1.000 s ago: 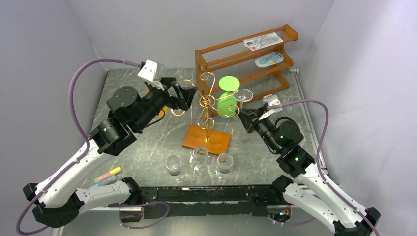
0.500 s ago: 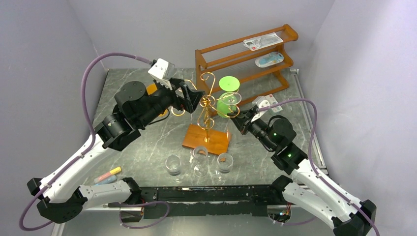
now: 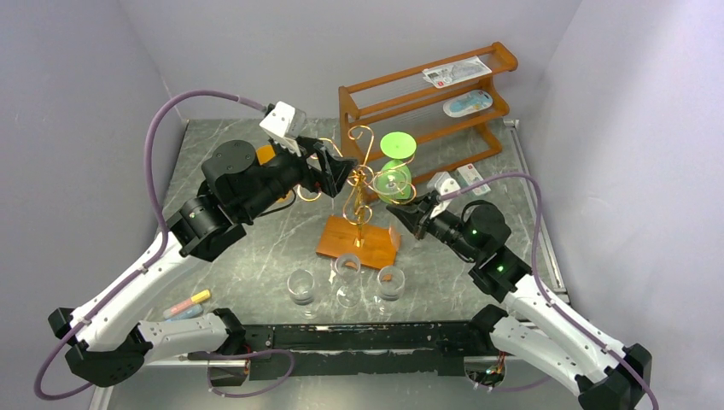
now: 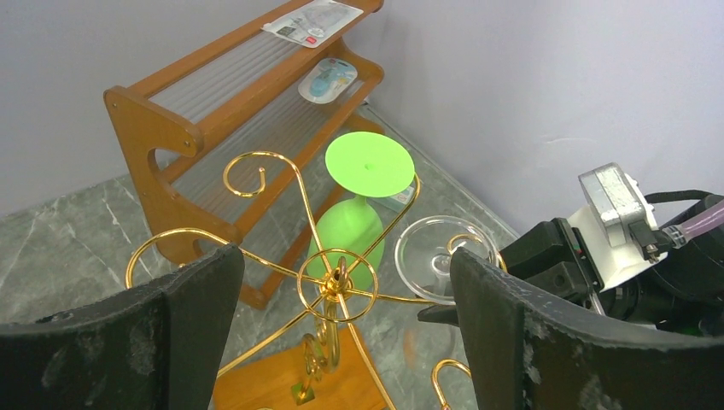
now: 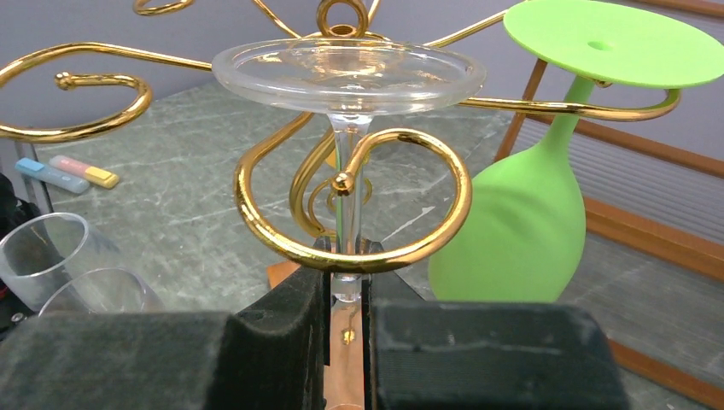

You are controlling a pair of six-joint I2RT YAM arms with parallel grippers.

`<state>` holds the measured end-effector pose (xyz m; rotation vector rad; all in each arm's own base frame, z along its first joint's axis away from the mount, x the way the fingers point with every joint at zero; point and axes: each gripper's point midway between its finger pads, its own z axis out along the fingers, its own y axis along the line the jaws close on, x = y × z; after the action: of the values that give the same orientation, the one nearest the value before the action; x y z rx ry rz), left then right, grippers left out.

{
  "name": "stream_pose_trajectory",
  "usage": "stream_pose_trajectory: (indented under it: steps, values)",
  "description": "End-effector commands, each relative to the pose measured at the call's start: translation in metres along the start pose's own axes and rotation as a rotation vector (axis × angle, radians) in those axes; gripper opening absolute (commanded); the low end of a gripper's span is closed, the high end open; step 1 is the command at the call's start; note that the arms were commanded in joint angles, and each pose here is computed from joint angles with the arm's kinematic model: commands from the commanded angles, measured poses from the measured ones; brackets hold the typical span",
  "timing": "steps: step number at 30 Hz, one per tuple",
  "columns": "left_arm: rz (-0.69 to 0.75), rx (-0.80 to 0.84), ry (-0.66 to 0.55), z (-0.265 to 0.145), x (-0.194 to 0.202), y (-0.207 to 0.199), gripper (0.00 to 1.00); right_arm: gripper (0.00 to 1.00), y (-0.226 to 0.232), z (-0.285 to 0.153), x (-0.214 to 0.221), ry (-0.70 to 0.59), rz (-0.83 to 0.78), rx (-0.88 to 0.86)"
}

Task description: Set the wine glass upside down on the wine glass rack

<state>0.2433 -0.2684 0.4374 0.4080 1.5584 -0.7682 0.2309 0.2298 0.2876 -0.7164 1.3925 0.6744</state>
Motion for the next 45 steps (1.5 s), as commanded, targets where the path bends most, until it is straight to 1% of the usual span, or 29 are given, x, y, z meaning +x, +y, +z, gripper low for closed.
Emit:
stream_pose_trajectory:
  steps: [1, 10, 18, 20, 29, 33, 38, 40, 45]
  values:
    - [-0.008, 0.009, -0.014, -0.009, -0.008, -0.003, 0.94, 0.0, 0.006, -0.006, -0.017, -0.079, -0.037, -0.027]
    - [-0.01, 0.032, -0.012, -0.01, -0.008, -0.007, 0.94, 0.0, 0.004, -0.02, -0.024, -0.097, -0.039, -0.001]
    - [-0.013, 0.036, -0.013, -0.012, -0.007, -0.007, 0.94, 0.0, -0.021, -0.032, -0.027, -0.133, -0.01, 0.161]
    - [-0.013, 0.035, -0.01, -0.012, -0.006, -0.007, 0.94, 0.0, -0.025, -0.033, -0.025, -0.128, -0.007, 0.186]
    - [-0.016, 0.039, -0.007, -0.012, -0.005, -0.008, 0.94, 0.0, -0.029, -0.022, -0.004, -0.042, 0.007, 0.195]
    - [-0.016, 0.038, -0.006, -0.012, -0.005, -0.008, 0.94, 0.07, -0.029, -0.018, 0.003, -0.017, 0.017, 0.192]
    - [-0.012, 0.041, 0.006, -0.012, -0.004, -0.008, 0.95, 0.27, -0.027, -0.017, 0.007, 0.008, 0.039, 0.185]
    - [-0.009, 0.043, 0.013, -0.012, -0.003, -0.008, 0.95, 0.33, -0.025, -0.018, 0.006, 0.01, 0.071, 0.184]
    - [-0.006, 0.04, 0.011, -0.014, -0.003, -0.008, 0.95, 0.44, -0.023, -0.025, -0.002, 0.004, 0.124, 0.189]
